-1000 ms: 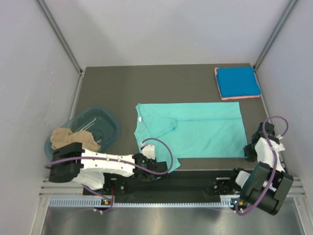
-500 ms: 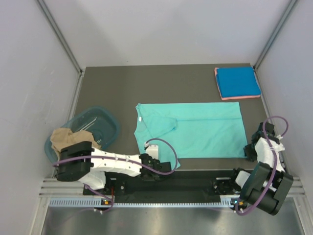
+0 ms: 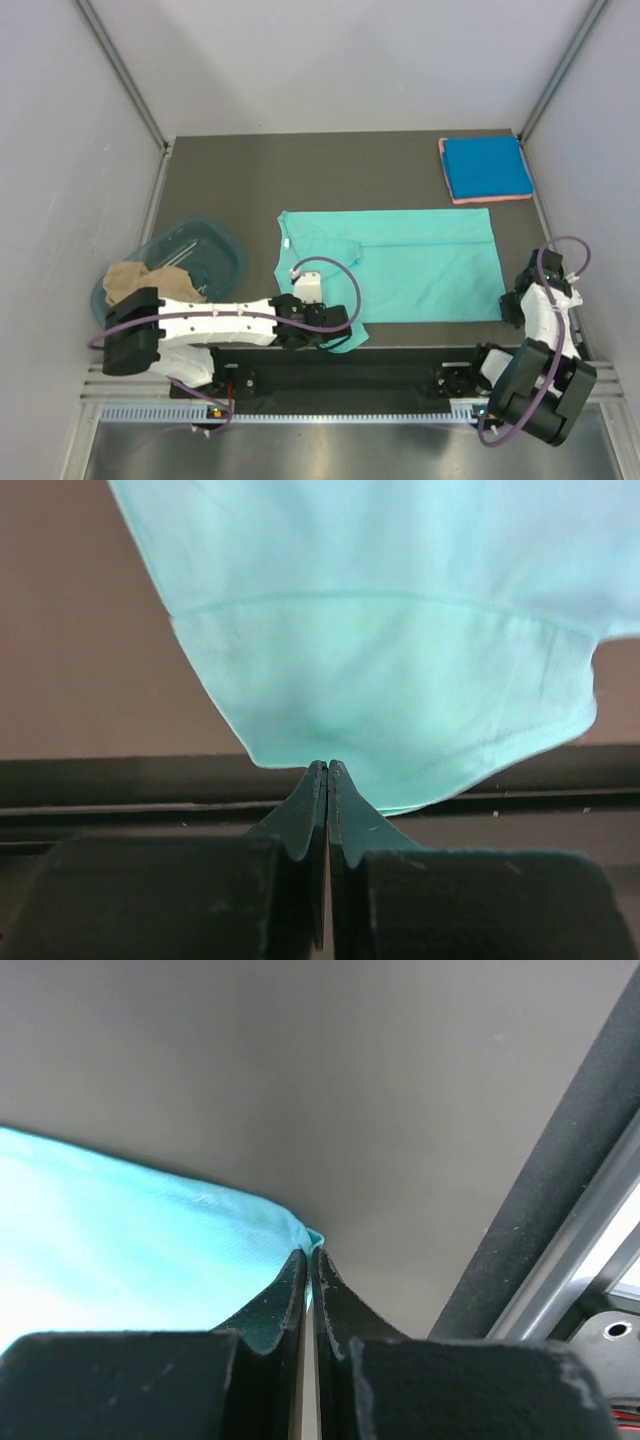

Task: Fold and stack the t-shirts
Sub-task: Fold the tshirt

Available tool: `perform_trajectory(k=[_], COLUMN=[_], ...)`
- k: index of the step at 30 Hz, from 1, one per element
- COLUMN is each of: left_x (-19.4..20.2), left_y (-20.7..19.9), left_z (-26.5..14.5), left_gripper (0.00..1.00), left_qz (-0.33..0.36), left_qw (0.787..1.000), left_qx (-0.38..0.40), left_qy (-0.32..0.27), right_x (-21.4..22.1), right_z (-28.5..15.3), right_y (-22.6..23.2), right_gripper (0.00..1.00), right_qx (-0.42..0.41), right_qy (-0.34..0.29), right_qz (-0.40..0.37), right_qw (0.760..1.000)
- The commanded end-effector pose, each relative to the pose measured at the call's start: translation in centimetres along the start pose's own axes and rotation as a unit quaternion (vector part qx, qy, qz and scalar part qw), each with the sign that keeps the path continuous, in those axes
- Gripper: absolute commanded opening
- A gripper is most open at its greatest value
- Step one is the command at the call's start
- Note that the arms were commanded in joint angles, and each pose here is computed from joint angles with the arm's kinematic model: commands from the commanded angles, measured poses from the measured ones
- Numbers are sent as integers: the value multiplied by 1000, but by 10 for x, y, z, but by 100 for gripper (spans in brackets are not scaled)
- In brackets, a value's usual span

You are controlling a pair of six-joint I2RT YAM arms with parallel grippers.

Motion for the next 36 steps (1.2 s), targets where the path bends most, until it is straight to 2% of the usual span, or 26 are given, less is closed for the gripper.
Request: perform_trajectory(k=[1,11,17,21,36], left_x=[-23,-95,-139,-156,-202], left_y=[14,44,46,48,63], left_z=[-4,5,3,11,44], left_gripper=[0,0,0,0,0], left_qz=[0,-19,-17,-22,-31], left_qw=[1000,998,996,996,997], left_qx=[6,-10,-16,-17,-42], left_qy=[-26,-60,-80,-82,-63], right_x=[-8,-27,-29,-31,-46], right_z=[-5,-21,-26,-33,-45], right_y=[8,26,45,62,120], right_gripper=[0,0,0,0,0], right_qx=[-36,-62,-108,-152,-229], right_qy=[-18,-42,-29,-33,-47], right_qz=[-3,-12,-29,-34,-83], right_qw=[999,997,993,987,969])
Point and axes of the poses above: each gripper's point midway between its finger pads, its own z axis out along the fingers, its own y axis along the line the jaws close on, x = y × z, the point moved 5 cm from there along -z, back along the fingers, and after that the axes turned 5 degrees about z, right-handed, at the moved point
